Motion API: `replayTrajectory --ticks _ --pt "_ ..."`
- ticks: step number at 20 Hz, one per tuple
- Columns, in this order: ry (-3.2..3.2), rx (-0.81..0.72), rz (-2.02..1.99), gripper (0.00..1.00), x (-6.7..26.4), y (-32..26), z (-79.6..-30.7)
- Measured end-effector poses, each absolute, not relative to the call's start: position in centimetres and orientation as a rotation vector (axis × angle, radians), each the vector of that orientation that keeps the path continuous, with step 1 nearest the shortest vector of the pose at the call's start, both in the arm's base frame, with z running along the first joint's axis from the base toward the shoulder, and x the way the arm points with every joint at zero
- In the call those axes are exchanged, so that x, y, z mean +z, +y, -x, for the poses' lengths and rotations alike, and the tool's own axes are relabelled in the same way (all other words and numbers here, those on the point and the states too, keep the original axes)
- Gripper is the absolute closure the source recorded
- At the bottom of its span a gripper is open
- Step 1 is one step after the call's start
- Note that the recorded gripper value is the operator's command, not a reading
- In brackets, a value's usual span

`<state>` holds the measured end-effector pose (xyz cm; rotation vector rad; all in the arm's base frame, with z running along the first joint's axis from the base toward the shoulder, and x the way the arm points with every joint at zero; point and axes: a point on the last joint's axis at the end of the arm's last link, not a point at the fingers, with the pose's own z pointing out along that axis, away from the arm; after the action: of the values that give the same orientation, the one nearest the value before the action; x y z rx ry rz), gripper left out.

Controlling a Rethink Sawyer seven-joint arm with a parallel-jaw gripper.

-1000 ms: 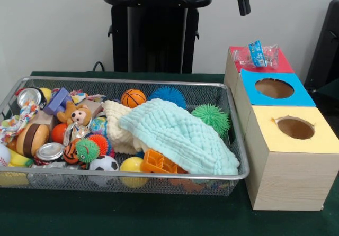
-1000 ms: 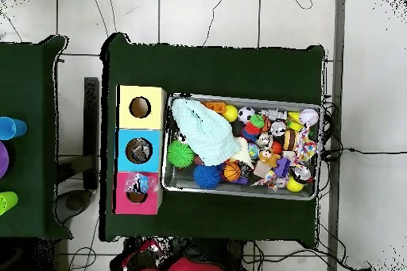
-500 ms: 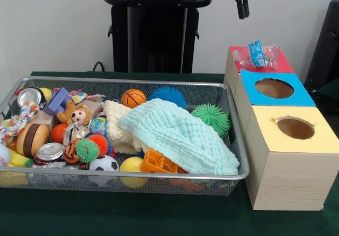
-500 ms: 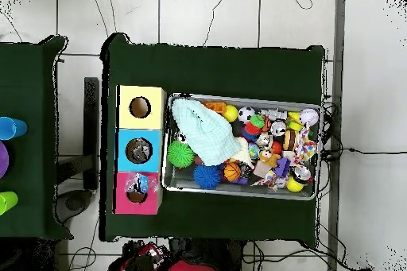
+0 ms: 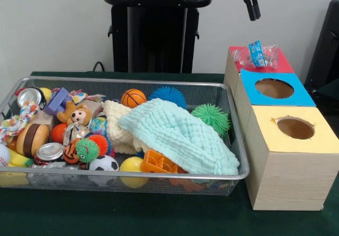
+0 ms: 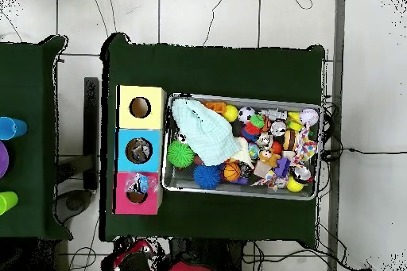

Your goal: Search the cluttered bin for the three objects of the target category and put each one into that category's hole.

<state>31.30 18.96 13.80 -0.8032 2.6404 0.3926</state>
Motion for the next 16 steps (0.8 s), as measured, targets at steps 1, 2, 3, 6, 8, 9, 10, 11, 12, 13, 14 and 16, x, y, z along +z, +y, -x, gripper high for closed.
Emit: replayTrajectory --ticks 1,2,3,6,8,9,10,11,12,13,14,16 --pt "2.627 0.4 0.794 1.0 13.8 19.1 -31.4" --pt "2.619 0.403 0.79 1.0 13.9 19.1 -31.4" --pt "2.604 0.408 0.776 1.0 13.9 19.2 -31.6" --pt "2.593 0.406 0.763 1.0 13.9 19.2 -31.8" --pt "2.601 0.394 0.76 1.0 13.7 19.3 -31.6" --pt "2.605 0.388 0.76 1.0 13.6 19.3 -31.5" --pt "2.611 0.382 0.761 1.0 13.5 19.4 -31.4" --pt "2.618 0.374 0.762 1.0 13.3 19.4 -31.1" --pt "2.627 0.363 0.763 1.0 13.1 19.4 -30.9" --pt "2.632 0.356 0.764 1.0 13.0 19.4 -30.7" --pt "2.639 0.346 0.764 1.0 12.8 19.4 -30.5" --pt "2.647 0.33 0.765 1.0 12.5 19.4 -30.4"
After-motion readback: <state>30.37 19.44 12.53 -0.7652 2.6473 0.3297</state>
